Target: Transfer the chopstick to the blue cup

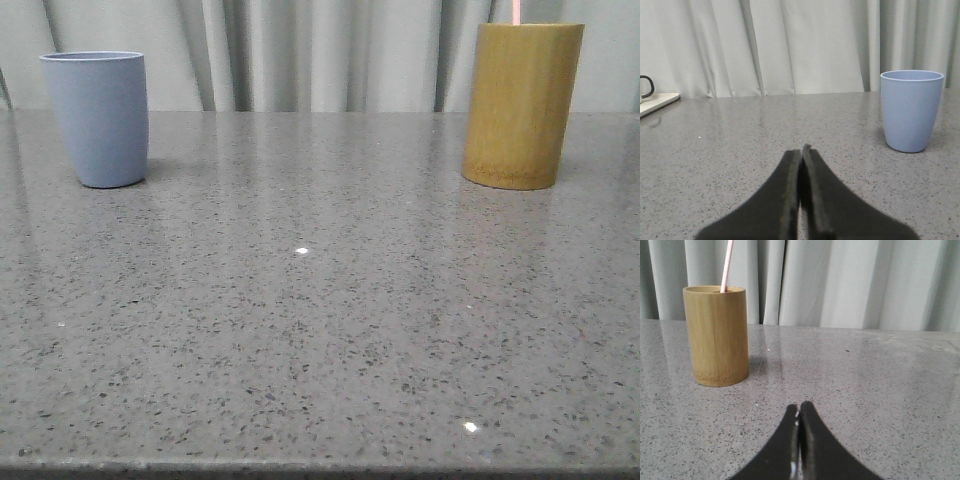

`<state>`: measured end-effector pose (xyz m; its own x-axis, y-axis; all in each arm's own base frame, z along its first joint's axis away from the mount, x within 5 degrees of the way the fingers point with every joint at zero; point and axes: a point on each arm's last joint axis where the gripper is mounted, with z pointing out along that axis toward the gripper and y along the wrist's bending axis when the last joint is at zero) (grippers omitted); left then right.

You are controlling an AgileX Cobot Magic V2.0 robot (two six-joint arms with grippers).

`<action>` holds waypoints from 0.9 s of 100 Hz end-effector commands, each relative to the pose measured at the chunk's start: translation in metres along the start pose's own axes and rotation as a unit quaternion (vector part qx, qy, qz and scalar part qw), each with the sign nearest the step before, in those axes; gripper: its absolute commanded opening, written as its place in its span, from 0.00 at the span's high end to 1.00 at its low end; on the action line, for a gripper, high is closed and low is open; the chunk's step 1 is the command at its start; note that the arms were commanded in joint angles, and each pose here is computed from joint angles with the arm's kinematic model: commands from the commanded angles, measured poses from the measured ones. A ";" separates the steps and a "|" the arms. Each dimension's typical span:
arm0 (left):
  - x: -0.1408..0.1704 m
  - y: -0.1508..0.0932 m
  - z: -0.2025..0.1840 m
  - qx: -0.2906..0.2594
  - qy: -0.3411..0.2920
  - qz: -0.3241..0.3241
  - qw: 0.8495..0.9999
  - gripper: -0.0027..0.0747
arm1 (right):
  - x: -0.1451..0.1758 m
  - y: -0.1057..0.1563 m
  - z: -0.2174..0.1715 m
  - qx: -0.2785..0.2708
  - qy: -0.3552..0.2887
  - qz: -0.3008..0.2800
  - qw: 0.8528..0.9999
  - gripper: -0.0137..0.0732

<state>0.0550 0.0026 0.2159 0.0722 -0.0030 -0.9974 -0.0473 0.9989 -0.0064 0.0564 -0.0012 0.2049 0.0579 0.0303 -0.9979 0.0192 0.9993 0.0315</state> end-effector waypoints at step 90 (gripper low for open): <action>-0.123 -0.002 0.069 0.004 0.098 -0.012 0.995 0.60 | -0.131 0.003 0.051 0.012 0.110 0.000 0.994 0.50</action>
<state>0.1108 0.0037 0.3241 -0.2300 -0.0217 -0.9729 -0.0333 0.9993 -0.0145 0.0965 -0.0029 0.3216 -0.2512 0.0426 -0.9670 0.0399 0.9986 0.0336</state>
